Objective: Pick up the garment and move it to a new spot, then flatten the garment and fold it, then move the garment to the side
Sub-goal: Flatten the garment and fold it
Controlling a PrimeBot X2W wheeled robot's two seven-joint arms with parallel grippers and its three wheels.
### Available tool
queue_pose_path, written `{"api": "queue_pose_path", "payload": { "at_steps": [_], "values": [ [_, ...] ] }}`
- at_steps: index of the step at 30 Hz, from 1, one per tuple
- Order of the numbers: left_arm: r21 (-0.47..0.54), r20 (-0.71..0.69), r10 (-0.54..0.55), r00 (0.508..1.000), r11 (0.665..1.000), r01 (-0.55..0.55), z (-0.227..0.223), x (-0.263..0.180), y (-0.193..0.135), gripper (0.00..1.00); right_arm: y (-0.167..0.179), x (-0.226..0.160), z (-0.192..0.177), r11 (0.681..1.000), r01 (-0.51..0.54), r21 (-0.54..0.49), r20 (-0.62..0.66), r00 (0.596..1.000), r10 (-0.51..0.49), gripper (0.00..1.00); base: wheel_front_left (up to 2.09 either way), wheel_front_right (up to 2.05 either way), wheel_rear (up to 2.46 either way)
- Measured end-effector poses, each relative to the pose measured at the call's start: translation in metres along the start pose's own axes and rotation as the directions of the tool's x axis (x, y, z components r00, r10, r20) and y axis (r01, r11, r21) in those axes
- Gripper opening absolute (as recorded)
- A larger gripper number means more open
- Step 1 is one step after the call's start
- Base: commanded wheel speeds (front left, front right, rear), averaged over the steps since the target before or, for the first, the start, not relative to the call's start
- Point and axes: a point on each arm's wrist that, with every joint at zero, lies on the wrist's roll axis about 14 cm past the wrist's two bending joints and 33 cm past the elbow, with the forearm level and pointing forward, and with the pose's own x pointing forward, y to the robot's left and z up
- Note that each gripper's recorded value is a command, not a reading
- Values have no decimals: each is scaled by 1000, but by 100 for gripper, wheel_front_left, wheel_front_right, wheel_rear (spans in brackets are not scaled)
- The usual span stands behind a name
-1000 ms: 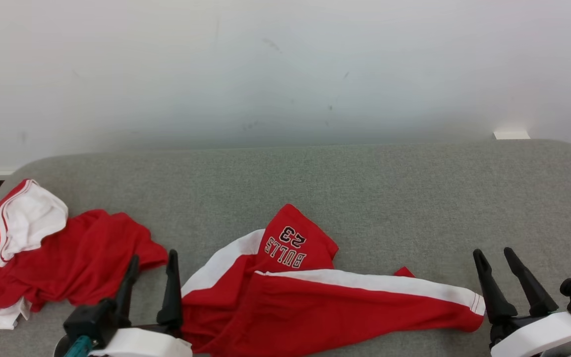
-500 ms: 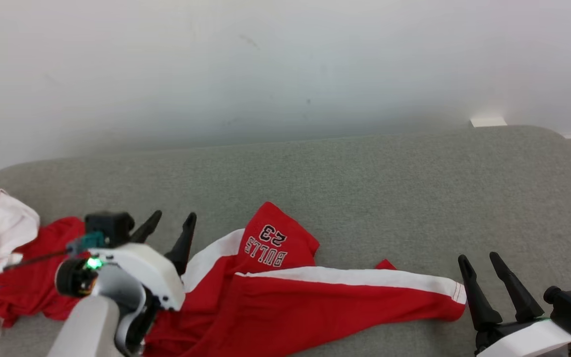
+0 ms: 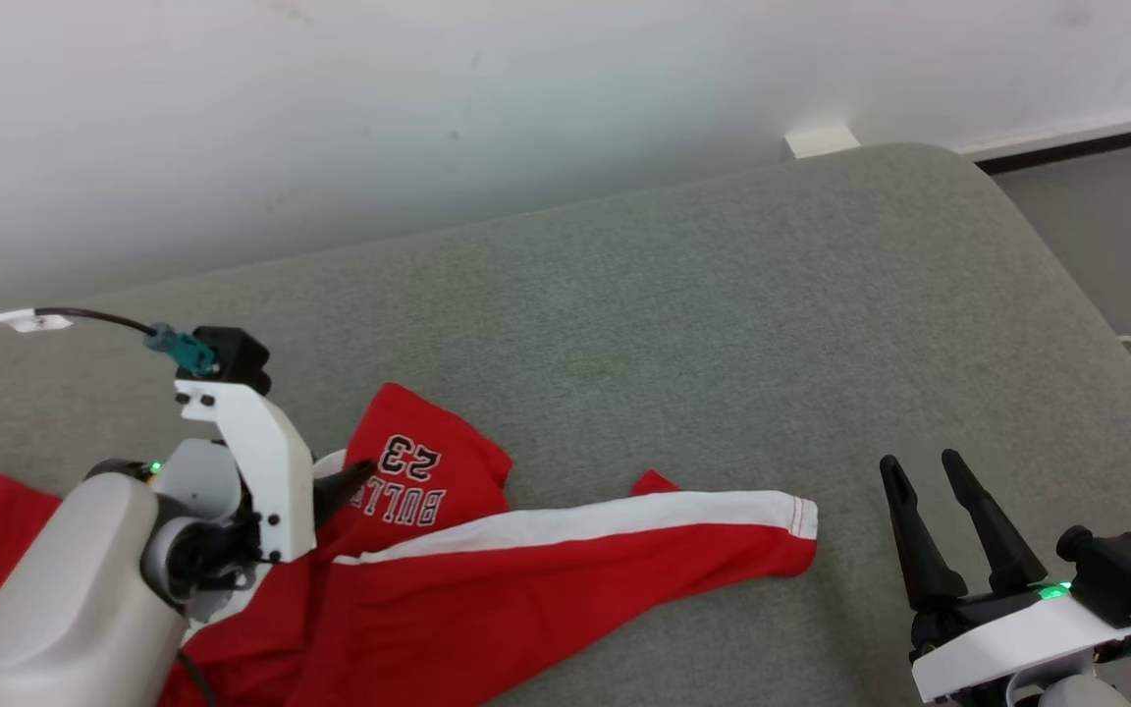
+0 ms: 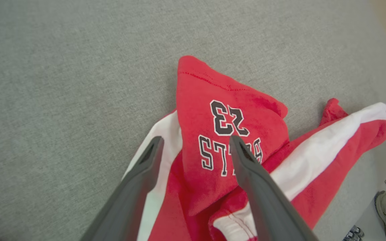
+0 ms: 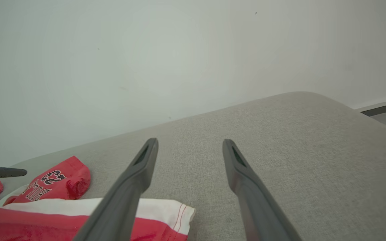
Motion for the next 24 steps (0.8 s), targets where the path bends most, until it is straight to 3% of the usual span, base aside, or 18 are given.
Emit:
{"api": "queue_pose_path", "payload": {
  "at_steps": [10,14,15,16,17,18,24],
  "values": [
    [30,-227,-6,974,999,13,-31,45,9,100,-27,-11,-2,995,101,-2,-8,995,-101,100,0,0,0],
    [-4,-319,-33,947,999,34,-43,50,6,100,-30,-12,-8,994,111,-5,-28,993,-111,100,0,0,0],
    [-1,-333,-37,942,999,38,-44,50,5,78,-29,-13,-10,994,110,-6,-32,993,-111,100,0,0,0],
    [5,-343,-37,939,999,41,-45,49,5,36,-30,-12,-10,994,110,-6,-33,993,-111,100,0,0,0],
    [11,-341,-41,939,999,48,-44,49,3,9,-30,-11,-9,994,110,-7,-33,993,-110,100,0,0,0],
    [14,-339,-42,940,999,50,-44,49,3,0,-29,-10,-9,994,107,-8,-31,994,-108,100,0,0,0],
    [48,-273,-79,959,994,96,-27,45,-12,0,-25,-8,-6,996,93,-8,-24,995,-93,100,0,0,0]
  ]
}}
